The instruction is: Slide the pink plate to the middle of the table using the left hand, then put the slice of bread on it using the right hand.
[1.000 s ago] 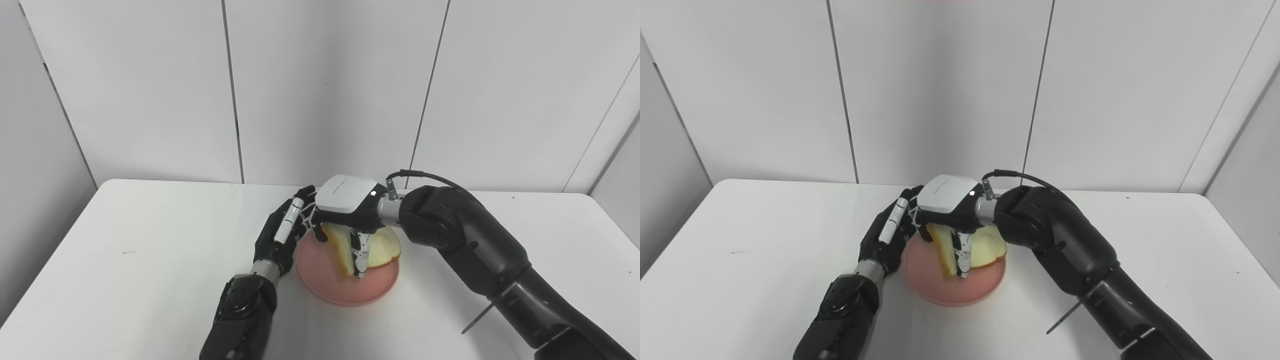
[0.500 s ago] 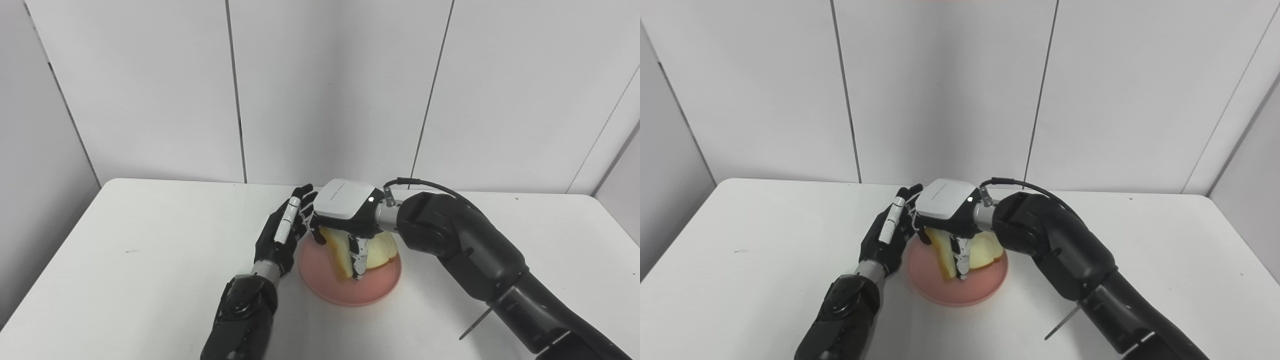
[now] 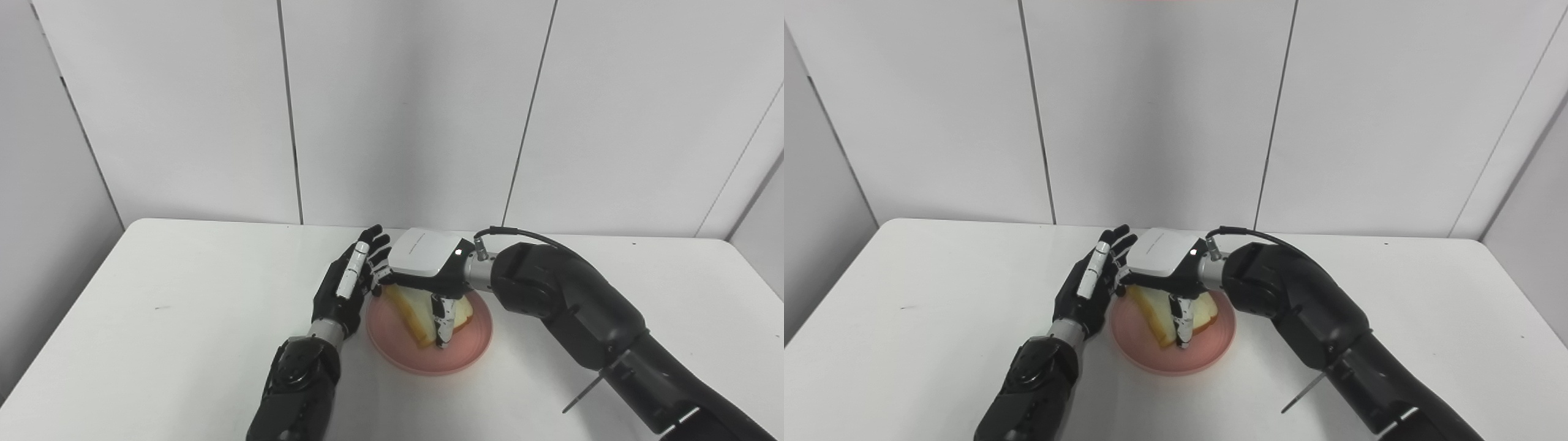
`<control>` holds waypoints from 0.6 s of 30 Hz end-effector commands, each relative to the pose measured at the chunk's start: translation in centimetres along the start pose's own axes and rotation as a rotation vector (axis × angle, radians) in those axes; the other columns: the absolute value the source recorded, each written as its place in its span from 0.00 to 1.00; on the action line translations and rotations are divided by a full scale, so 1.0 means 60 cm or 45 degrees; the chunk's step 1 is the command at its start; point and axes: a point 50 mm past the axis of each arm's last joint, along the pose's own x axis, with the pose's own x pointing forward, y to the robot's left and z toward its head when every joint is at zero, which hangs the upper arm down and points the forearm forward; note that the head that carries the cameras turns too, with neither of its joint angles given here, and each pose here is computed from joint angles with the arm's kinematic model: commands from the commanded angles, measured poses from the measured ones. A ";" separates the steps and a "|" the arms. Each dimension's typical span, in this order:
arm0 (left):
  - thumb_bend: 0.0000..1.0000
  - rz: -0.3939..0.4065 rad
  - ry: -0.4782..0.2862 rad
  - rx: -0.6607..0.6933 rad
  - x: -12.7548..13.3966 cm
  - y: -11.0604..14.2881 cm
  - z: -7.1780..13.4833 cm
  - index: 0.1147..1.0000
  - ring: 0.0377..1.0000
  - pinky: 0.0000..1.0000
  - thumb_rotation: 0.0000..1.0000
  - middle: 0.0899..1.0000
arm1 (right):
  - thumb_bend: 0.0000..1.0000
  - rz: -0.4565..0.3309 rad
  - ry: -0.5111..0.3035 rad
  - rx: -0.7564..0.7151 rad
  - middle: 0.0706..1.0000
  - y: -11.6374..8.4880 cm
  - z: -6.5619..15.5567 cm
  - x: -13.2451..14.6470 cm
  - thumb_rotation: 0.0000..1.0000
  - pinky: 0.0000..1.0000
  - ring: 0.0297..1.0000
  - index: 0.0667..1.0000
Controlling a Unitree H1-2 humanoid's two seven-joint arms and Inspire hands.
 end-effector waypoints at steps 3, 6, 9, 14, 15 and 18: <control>0.81 0.032 0.069 -0.022 -0.010 0.009 -0.018 0.82 0.86 0.78 0.71 0.86 | 0.79 -0.088 -0.026 0.052 0.67 -0.031 -0.009 -0.008 0.30 0.52 0.60 0.74; 0.82 0.035 0.069 -0.020 -0.011 0.009 -0.019 0.86 0.86 0.79 0.70 0.87 | 0.86 -0.088 -0.035 0.094 0.69 -0.024 -0.013 -0.009 0.39 0.57 0.65 0.73; 0.82 0.028 0.063 0.003 -0.012 0.010 -0.020 0.86 0.85 0.79 0.71 0.87 | 0.89 -0.092 -0.036 0.121 0.69 -0.021 -0.015 -0.010 0.42 0.58 0.67 0.73; 0.82 0.029 0.057 0.001 -0.013 0.012 -0.020 0.83 0.84 0.77 0.71 0.85 | 0.99 -0.085 -0.030 0.145 0.75 -0.020 -0.017 -0.013 0.49 0.65 0.73 0.80; 0.82 0.029 0.057 -0.002 -0.013 0.012 -0.020 0.83 0.84 0.77 0.70 0.85 | 1.00 -0.083 -0.031 0.145 0.76 -0.020 -0.017 -0.014 0.50 0.65 0.74 0.80; 0.82 0.026 0.057 -0.003 -0.013 0.013 -0.020 0.82 0.84 0.78 0.70 0.84 | 1.00 -0.072 -0.033 0.144 0.77 -0.021 -0.018 -0.016 0.53 0.67 0.76 0.81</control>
